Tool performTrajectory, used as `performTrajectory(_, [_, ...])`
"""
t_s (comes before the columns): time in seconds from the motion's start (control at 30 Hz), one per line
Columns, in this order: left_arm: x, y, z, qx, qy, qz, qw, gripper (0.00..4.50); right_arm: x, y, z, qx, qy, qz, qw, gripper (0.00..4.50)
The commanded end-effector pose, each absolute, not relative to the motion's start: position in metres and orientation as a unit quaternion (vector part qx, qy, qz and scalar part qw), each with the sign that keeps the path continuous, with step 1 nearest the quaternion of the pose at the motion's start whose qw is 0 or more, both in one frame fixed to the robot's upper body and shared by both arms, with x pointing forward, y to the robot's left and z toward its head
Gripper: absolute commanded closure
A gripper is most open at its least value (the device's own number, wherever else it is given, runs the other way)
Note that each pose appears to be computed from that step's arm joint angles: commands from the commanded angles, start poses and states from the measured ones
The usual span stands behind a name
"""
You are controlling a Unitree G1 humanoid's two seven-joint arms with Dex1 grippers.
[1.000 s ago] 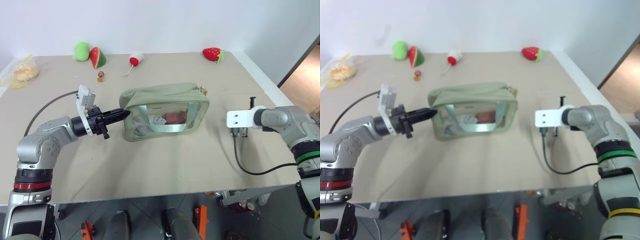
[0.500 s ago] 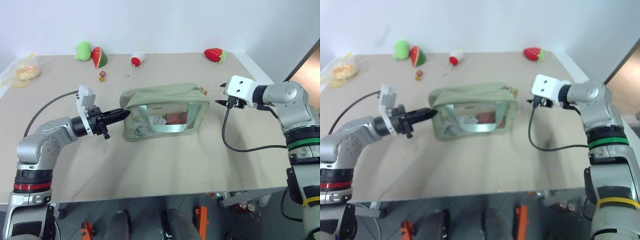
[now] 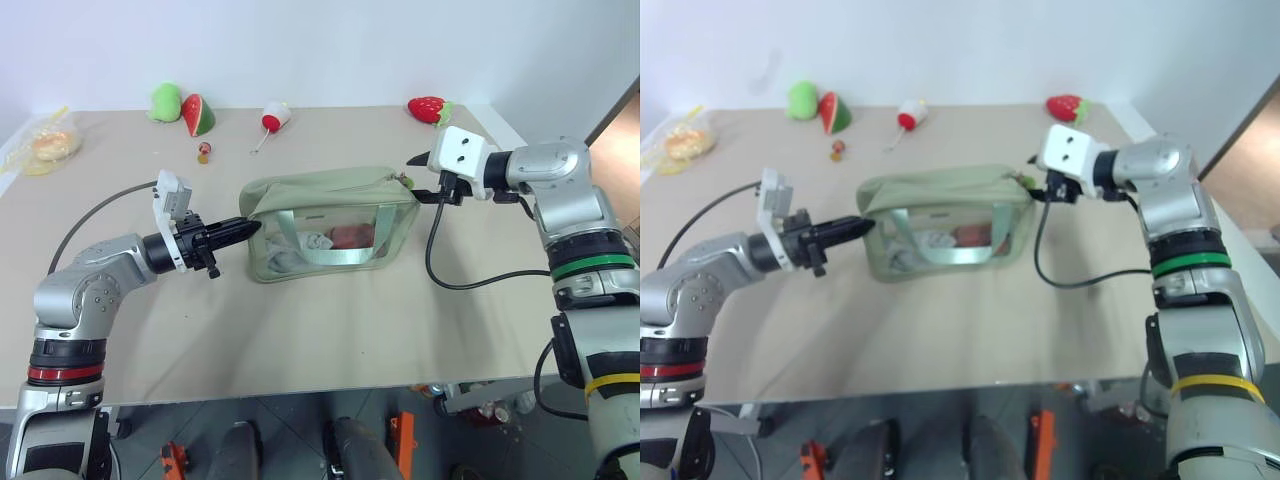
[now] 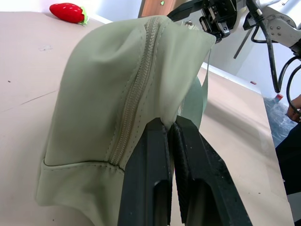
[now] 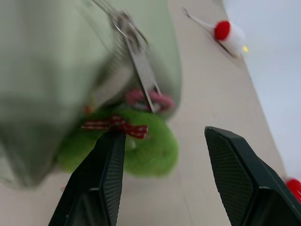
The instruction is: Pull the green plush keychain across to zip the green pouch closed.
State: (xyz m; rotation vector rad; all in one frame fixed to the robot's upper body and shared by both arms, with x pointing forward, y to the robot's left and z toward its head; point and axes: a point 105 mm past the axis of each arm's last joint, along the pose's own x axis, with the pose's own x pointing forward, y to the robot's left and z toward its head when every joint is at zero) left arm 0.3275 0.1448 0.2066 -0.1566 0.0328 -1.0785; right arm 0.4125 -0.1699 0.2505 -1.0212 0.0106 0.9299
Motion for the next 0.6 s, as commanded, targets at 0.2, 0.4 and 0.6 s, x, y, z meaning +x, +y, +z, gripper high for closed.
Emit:
performTrajectory(0.2, [0.324,0.145,0.219,-0.072,-0.012,-0.516,0.853,4.5,0.417,-0.158,0.256,-0.472,-0.01,0.444,0.762,2.28])
performTrajectory(0.4, [0.324,0.147,0.218,-0.072,-0.012,-0.512,0.856,4.5,0.413,-0.157,0.254,-0.477,-0.017,0.458,0.75,4.2])
performTrajectory(0.6, [0.326,0.146,0.219,-0.073,-0.013,-0.512,0.856,4.5,0.418,-0.169,0.259,-0.487,-0.02,0.425,0.763,4.36])
